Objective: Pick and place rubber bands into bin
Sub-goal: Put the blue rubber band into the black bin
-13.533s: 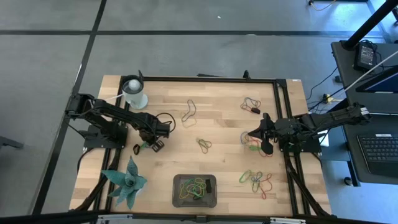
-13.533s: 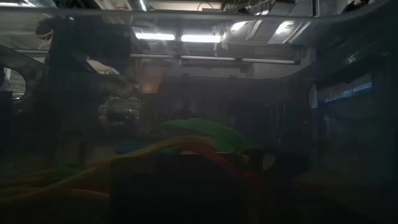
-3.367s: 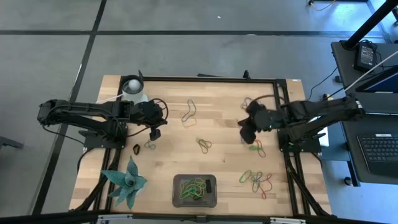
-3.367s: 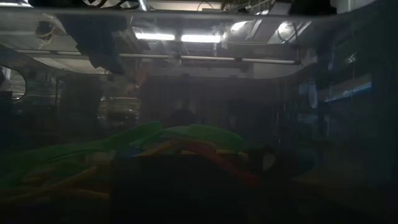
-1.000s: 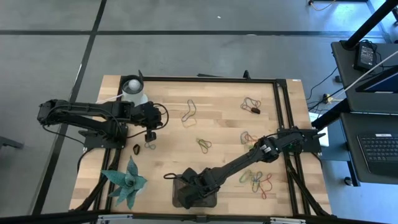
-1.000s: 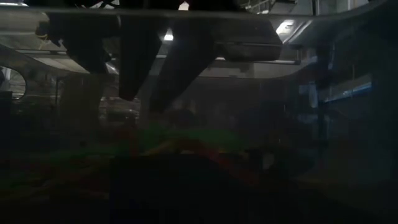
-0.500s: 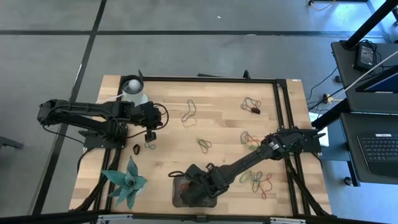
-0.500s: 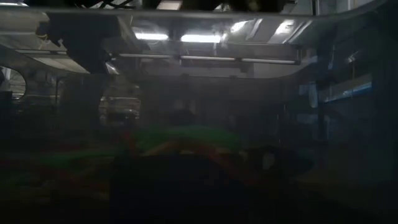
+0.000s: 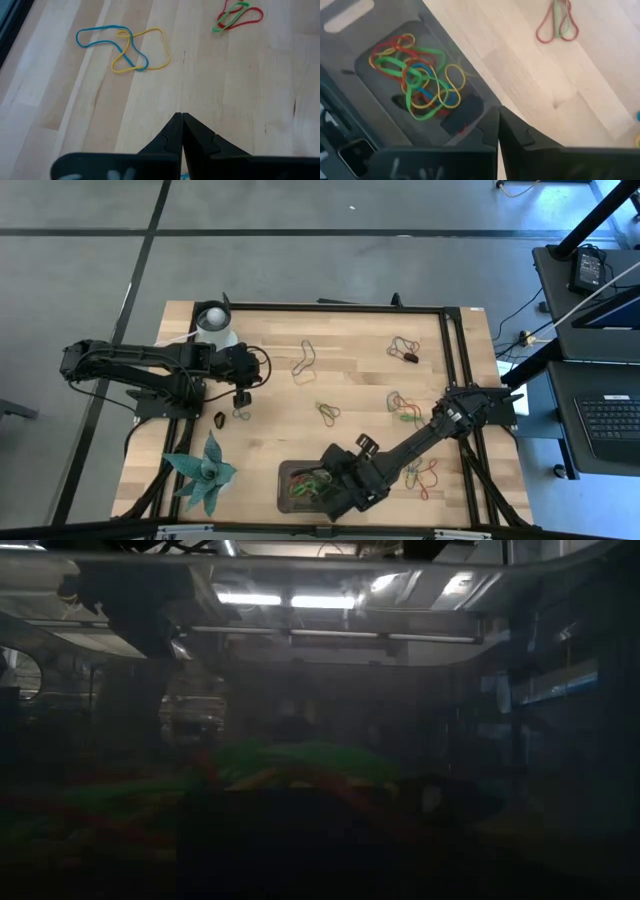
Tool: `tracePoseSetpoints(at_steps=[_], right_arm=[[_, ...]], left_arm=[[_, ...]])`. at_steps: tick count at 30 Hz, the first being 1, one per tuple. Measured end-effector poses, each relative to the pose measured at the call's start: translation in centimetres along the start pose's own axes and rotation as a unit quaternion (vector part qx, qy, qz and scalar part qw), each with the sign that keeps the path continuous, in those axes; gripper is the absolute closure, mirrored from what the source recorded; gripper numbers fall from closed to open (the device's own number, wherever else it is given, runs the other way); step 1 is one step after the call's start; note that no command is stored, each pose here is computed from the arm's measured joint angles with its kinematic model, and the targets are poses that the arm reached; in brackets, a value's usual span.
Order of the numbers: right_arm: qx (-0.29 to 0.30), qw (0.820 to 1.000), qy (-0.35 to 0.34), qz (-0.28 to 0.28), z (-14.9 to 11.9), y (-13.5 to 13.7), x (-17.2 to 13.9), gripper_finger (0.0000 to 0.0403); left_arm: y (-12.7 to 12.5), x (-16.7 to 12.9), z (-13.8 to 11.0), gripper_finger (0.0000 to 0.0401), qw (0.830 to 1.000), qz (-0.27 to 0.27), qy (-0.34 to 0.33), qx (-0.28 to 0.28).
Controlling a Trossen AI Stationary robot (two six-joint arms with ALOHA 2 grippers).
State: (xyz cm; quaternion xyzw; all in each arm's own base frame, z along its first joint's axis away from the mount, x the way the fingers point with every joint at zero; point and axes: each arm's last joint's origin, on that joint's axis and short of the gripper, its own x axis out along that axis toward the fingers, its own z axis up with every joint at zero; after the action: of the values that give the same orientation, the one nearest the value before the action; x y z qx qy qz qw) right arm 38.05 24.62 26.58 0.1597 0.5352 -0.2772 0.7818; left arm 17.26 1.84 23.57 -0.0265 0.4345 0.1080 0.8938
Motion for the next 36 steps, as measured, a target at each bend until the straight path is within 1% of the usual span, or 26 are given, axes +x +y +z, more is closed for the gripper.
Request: tracePoseSetpoints(at_steps=[5,10,15,18,21,23,27,30,33,36], right_arm=[[-0.015,0.999,-0.027,-0.037,-1.5,-0.2,-0.7,0.0399],[-0.025,0.999,-0.035,-0.032,-3.4,0.4,-1.1,0.0397],[-0.041,0.997,-0.029,-0.053,-5.1,0.3,-0.4,0.0400],[-0.031,0.997,-0.028,-0.063,-5.9,-1.0,-1.0,0.0400],[-0.014,0.997,-0.028,-0.077,-7.1,-3.5,-2.0,0.0401],[-0.002,0.997,-0.030,-0.076,-8.1,-5.2,-2.3,0.0401],[0.014,0.999,-0.019,-0.040,-10.0,-8.7,-2.2,0.0401],[0.024,1.000,-0.002,-0.004,-11.5,-11.2,-1.7,0.0401],[0.026,0.998,0.007,0.054,-13.0,-13.5,-1.4,0.0401],[0.039,0.992,0.007,0.122,-14.1,-15.9,-1.6,0.0402]], left_arm=[[0.0,0.0,0.0,0.0398,1.000,0.000,0.000,0.000],[0.0,0.0,0.0,0.0398,1.000,0.000,0.000,-0.008],[0.0,0.0,0.3,0.0398,1.000,0.005,-0.017,-0.011],[0.1,0.0,0.7,0.0398,0.999,0.016,-0.038,-0.014],[0.1,-0.1,1.2,0.0398,0.998,0.024,-0.064,-0.016],[0.1,-0.1,1.4,0.0398,0.997,0.031,-0.073,-0.008],[0.1,-0.1,1.4,0.0398,0.996,0.037,-0.072,0.022],[0.1,-0.1,1.4,0.0398,0.996,0.037,-0.072,0.031],[0.1,-0.1,1.4,0.0398,0.996,0.037,-0.072,0.028],[0.1,-0.1,1.4,0.0398,0.997,0.037,-0.072,0.021]])
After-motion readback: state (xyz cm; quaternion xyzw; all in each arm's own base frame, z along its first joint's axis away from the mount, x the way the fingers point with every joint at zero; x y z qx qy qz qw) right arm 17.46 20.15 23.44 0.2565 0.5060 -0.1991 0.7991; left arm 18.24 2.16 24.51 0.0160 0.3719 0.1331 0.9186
